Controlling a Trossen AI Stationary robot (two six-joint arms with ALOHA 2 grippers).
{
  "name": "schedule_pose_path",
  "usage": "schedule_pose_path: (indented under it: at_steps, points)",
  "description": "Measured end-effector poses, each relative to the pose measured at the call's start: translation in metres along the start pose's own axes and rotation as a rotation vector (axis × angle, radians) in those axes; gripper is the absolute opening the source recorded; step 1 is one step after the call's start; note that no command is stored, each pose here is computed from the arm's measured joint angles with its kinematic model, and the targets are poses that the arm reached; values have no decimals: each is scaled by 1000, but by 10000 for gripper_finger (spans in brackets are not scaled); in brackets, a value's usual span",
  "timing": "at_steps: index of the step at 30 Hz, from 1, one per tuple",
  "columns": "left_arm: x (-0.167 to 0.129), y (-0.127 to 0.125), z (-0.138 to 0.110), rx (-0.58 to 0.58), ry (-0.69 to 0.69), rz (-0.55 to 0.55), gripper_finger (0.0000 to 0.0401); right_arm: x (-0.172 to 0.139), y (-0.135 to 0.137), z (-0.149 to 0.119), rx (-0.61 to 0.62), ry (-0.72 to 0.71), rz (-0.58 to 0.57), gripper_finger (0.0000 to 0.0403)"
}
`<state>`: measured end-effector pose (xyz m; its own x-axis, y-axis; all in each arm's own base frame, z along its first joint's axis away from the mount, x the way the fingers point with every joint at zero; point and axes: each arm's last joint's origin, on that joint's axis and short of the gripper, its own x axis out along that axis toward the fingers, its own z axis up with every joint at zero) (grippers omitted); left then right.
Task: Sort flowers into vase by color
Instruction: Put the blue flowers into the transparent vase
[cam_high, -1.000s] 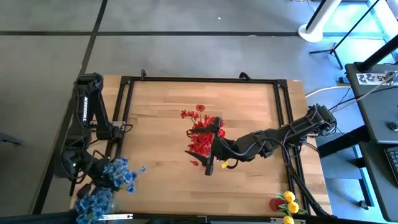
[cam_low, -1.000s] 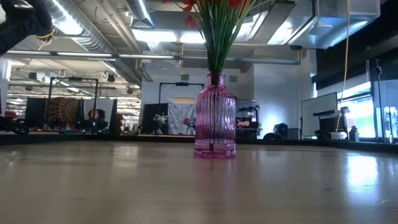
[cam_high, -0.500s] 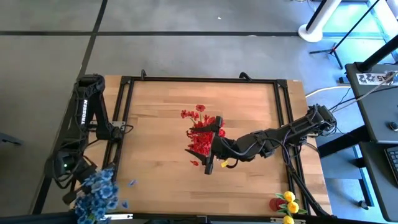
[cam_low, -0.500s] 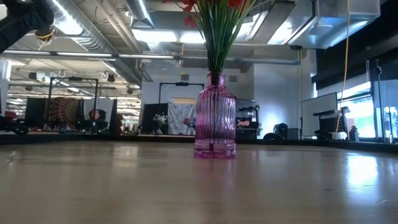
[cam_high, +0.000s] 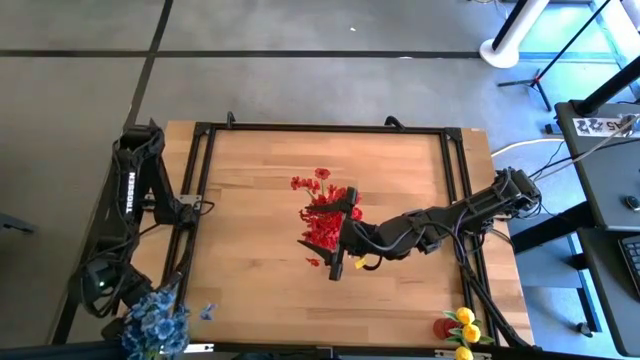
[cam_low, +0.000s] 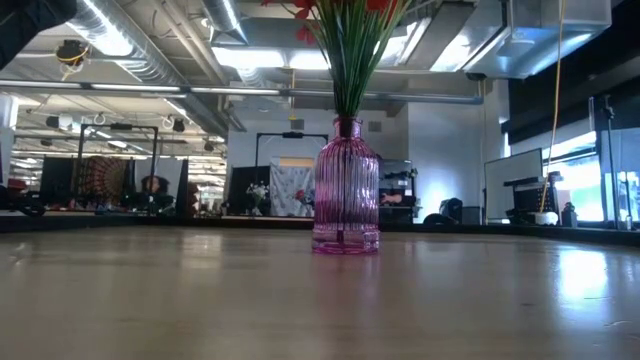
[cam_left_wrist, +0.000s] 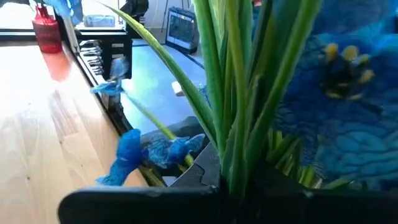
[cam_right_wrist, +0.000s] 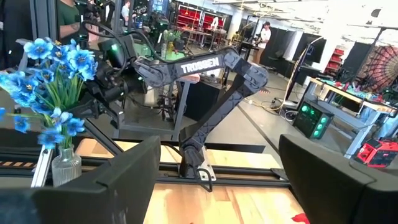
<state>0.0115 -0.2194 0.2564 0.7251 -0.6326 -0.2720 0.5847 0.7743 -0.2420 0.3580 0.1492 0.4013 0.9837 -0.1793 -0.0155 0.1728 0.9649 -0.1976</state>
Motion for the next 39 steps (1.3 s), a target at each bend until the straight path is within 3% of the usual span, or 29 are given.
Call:
schedule_pose_path:
  at_steps: [10, 21, 31, 39]
  points:
    - [5, 11, -31, 2, 9, 75, 9, 0, 0, 0, 1, 3, 0, 325]
    - [5, 18, -39, 43, -12, 127, 11, 0, 0, -1, -3, 12, 0, 325]
    - [2, 29, -44, -44, 12, 205, 82, 0, 1, -2, 15, 21, 11, 325]
    - [-15, 37, -20, -207, 14, 67, 124, 0, 2, -5, 0, 37, 42, 325]
